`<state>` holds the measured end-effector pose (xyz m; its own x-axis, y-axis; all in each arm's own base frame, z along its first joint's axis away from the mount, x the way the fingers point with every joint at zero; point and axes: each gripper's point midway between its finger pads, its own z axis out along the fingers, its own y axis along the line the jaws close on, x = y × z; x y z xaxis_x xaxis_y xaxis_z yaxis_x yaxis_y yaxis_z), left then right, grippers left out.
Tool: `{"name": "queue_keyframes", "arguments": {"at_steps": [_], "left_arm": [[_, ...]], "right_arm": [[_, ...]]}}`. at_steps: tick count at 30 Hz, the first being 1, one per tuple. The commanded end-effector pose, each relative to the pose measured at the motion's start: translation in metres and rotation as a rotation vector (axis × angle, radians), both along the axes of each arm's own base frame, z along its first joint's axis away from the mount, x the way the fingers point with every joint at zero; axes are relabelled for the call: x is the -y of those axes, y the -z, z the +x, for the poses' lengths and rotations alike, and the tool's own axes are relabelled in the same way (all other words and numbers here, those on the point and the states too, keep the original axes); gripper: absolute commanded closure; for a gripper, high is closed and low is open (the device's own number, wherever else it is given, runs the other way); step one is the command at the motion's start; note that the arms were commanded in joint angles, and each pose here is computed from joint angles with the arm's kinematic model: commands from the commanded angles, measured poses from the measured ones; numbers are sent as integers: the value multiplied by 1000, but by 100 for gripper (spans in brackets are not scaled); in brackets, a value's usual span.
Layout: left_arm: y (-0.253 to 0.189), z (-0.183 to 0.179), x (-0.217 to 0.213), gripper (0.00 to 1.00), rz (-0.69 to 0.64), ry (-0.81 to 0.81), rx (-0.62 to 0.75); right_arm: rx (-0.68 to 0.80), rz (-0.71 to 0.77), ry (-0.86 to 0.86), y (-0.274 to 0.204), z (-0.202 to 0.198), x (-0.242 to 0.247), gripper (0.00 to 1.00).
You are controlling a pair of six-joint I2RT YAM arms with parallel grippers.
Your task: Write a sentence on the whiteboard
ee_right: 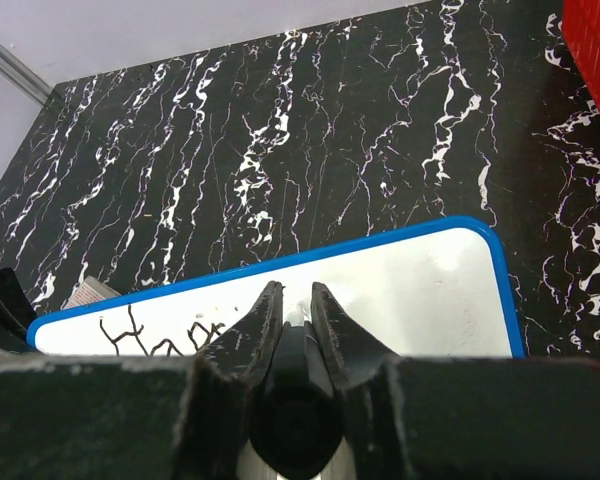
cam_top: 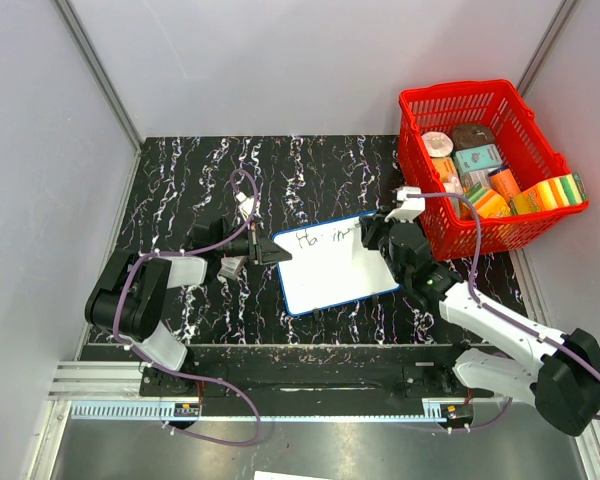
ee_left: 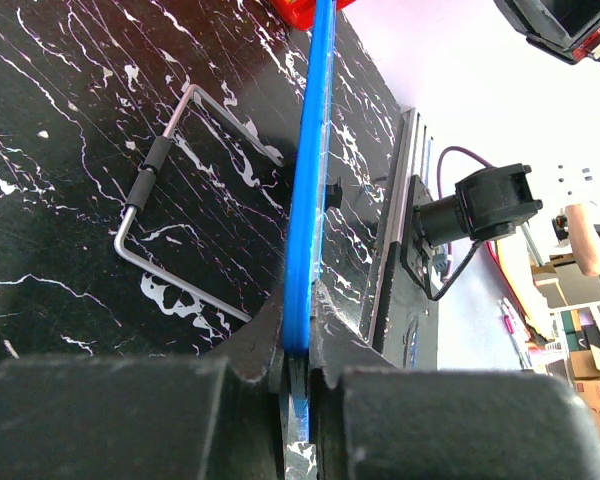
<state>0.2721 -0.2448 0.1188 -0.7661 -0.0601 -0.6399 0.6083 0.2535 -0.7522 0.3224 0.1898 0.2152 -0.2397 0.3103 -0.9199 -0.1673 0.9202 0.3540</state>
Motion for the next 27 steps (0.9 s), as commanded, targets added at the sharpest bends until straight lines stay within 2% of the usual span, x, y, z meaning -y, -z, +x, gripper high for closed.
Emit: {"name": "queue_keyframes", "arguments": {"at_steps": [1, 27], "left_arm": [[9, 15, -2, 100, 62, -48, 108], [9, 16, -3, 100, 65, -52, 108]], "right_arm": [[52, 39, 13, -23, 10, -3, 100], [-39, 35, -51, 11, -14, -1, 100]]}}
